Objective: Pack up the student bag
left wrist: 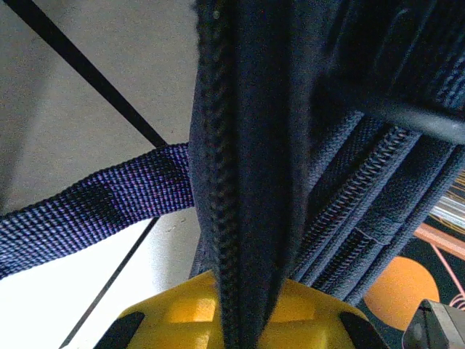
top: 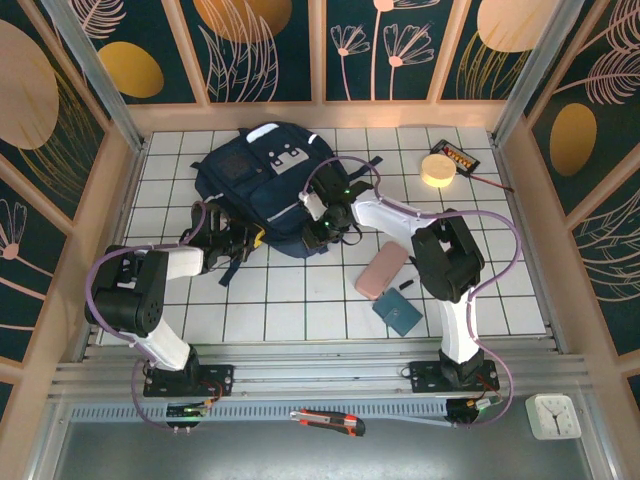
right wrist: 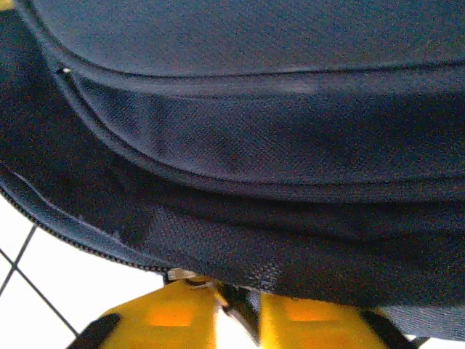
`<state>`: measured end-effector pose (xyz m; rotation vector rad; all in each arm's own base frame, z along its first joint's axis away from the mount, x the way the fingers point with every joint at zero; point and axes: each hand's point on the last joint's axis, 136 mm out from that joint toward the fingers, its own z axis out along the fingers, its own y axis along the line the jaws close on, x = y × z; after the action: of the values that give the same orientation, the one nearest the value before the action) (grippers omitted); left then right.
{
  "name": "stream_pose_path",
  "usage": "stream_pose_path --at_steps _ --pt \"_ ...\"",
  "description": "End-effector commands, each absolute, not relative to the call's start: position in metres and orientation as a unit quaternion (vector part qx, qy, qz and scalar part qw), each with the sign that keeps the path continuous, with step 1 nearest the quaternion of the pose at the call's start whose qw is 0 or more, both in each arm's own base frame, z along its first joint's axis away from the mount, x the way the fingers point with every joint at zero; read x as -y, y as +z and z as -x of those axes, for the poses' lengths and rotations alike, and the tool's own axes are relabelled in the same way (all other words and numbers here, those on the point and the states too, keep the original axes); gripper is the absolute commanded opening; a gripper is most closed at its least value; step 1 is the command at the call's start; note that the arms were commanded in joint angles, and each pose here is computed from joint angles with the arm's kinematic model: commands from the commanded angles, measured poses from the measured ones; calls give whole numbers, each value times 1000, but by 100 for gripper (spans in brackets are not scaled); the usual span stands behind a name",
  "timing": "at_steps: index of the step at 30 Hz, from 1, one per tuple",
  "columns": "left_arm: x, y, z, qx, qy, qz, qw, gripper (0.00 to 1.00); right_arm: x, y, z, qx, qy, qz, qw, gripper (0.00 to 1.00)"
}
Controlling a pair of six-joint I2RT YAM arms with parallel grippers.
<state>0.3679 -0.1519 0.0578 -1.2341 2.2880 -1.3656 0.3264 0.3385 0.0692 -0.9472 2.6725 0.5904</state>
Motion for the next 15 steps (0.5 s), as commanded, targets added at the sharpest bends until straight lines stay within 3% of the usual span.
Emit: stream_pose_path --at_steps 1,4,15 --pt "153 74 -383 -773 -478 399 120 0 -328 51 -322 -923 175 324 108 11" --pt "152 75 -384 -774 -477 398 122 0 -324 50 -322 -925 170 322 110 0" --pt "120 68 -387 -797 -423 404 150 0 -270 57 -326 -949 112 270 117 0"
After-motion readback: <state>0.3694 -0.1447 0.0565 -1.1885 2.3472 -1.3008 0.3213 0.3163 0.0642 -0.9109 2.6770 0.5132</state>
